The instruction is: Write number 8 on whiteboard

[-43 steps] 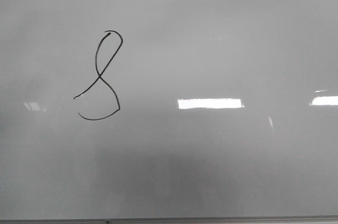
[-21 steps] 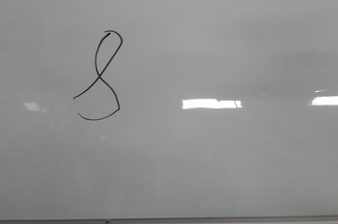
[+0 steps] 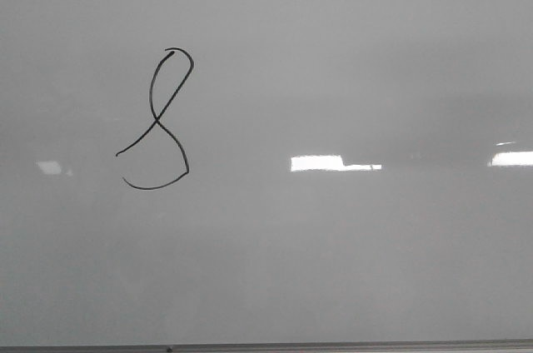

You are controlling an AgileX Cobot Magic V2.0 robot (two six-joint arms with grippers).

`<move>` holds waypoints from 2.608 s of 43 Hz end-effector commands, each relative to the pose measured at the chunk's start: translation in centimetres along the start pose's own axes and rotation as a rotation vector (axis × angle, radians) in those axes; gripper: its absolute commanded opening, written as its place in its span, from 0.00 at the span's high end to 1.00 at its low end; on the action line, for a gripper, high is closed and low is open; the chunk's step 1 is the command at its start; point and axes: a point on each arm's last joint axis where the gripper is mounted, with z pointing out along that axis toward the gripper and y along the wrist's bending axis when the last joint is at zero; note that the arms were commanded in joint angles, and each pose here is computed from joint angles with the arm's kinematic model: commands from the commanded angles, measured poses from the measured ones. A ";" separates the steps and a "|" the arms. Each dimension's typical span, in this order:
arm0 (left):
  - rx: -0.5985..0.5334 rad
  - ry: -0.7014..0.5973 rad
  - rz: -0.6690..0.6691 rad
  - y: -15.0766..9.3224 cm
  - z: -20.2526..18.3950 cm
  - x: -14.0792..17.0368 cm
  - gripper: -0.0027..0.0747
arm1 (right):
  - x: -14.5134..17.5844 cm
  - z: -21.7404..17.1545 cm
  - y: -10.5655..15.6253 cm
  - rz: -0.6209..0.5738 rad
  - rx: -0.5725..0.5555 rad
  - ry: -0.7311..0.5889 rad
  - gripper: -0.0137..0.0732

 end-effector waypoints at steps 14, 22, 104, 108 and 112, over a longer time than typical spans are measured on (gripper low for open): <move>-0.022 -0.102 -0.023 0.3 0.3 -2.4 0.62 | -1.3 -0.3 -0.3 0.018 0.030 -0.083 0.92; -0.012 -0.089 -0.020 0.2 0.0 -2.4 0.39 | -1.3 -0.3 -0.3 0.018 0.030 -0.084 0.92; 0.110 -0.810 0.150 -1.7 -23.1 5.2 0.99 | -1.3 -0.3 -0.3 0.018 0.030 -0.083 0.92; 0.086 -0.825 0.123 -1.3 -22.3 6.3 0.99 | -1.3 -0.3 -0.3 0.018 0.030 -0.084 0.92; 0.079 -0.841 0.088 -0.9 -21.4 8.1 0.99 | -1.3 -0.3 -0.2 0.018 0.029 -0.082 0.92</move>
